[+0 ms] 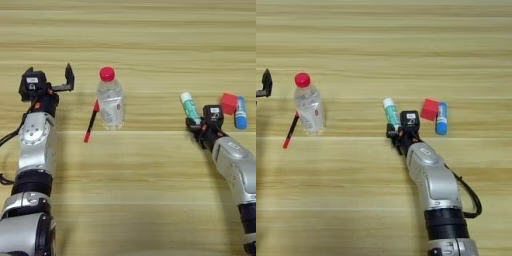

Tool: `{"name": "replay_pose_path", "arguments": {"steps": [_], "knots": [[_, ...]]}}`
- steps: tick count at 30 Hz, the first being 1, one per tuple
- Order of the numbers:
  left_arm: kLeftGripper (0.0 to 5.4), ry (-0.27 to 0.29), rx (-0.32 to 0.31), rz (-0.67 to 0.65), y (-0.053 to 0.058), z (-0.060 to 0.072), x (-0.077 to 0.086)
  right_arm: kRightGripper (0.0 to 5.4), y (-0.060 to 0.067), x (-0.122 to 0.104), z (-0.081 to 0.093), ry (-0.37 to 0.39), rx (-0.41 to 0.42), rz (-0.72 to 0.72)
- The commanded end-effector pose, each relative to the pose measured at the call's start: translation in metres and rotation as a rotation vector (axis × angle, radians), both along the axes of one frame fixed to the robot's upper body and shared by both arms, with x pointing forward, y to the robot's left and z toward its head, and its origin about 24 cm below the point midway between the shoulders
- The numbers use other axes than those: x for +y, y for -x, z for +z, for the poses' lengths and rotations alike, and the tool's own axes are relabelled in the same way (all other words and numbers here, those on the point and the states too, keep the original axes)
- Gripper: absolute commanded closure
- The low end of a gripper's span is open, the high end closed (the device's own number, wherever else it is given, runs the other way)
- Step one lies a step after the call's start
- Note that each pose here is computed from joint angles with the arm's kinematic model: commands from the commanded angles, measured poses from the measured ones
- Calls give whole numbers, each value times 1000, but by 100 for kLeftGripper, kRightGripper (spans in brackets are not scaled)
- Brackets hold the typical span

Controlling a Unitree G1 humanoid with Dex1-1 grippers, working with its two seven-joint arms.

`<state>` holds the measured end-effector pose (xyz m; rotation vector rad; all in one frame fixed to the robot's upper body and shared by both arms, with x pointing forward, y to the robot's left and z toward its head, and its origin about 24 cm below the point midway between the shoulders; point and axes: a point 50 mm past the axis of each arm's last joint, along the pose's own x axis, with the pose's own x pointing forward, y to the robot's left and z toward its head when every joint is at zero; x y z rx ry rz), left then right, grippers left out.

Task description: Move the objects on the table

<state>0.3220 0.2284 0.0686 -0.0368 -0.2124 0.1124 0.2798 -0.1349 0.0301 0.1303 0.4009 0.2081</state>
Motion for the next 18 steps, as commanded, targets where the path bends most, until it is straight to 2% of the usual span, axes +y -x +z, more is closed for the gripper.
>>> {"name": "replay_pose_path", "arguments": {"steps": [1,14,18], "knots": [[0,-17,-1,3,0,1,0,375,4,9,-1,-39,26,32],[0,-16,-7,2,1,2,0,375,6,32,4,-102,34,103],[0,-17,-8,2,2,2,0,375,6,33,3,-115,31,102]]}}
